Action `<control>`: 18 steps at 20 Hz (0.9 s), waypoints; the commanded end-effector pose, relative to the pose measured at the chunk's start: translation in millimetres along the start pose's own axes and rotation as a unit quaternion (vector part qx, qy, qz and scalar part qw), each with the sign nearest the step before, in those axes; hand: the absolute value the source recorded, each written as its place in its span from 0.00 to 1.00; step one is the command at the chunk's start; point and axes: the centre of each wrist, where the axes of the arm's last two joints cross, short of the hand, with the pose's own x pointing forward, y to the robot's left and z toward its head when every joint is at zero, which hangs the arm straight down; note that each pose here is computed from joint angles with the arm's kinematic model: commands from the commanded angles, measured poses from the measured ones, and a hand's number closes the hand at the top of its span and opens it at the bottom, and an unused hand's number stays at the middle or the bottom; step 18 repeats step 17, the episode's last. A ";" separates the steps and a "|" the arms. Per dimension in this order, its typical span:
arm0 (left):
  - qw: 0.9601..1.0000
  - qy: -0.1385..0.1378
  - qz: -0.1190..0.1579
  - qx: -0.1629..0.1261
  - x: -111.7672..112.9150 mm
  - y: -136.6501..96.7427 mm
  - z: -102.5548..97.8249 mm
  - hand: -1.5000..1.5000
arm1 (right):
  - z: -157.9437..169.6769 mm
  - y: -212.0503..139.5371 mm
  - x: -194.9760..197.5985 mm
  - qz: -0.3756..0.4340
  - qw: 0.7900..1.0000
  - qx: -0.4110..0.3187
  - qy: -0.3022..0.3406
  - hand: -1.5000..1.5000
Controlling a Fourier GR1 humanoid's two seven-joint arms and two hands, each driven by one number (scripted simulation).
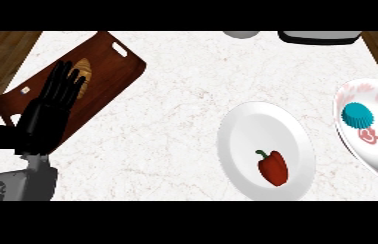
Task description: Pick the cupcake from the plate and place it in the bowl
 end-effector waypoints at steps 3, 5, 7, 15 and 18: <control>1.000 -0.003 -0.004 -0.005 5.5 4.2 -3.7 0.50 | 51.1 -64.3 -0.4 -0.026 0.999 -0.042 0.018 0.00; 1.000 -0.002 -0.003 0.004 -7.4 -0.1 6.6 0.50 | 70.6 -76.6 -7.0 -0.025 0.998 -0.045 0.021 0.00; 1.000 -0.008 0.004 0.002 2.9 -3.0 -1.2 0.50 | 76.9 -81.5 -7.8 -0.034 0.998 -0.043 0.023 0.00; 1.000 -0.010 0.000 0.007 -3.3 5.2 7.3 0.50 | 109.7 -108.8 -4.9 -0.028 0.998 -0.017 0.051 0.00; 1.000 -0.001 0.001 0.012 -3.6 0.4 7.9 0.50 | 117.0 -108.3 -11.2 -0.026 0.998 -0.013 0.048 0.00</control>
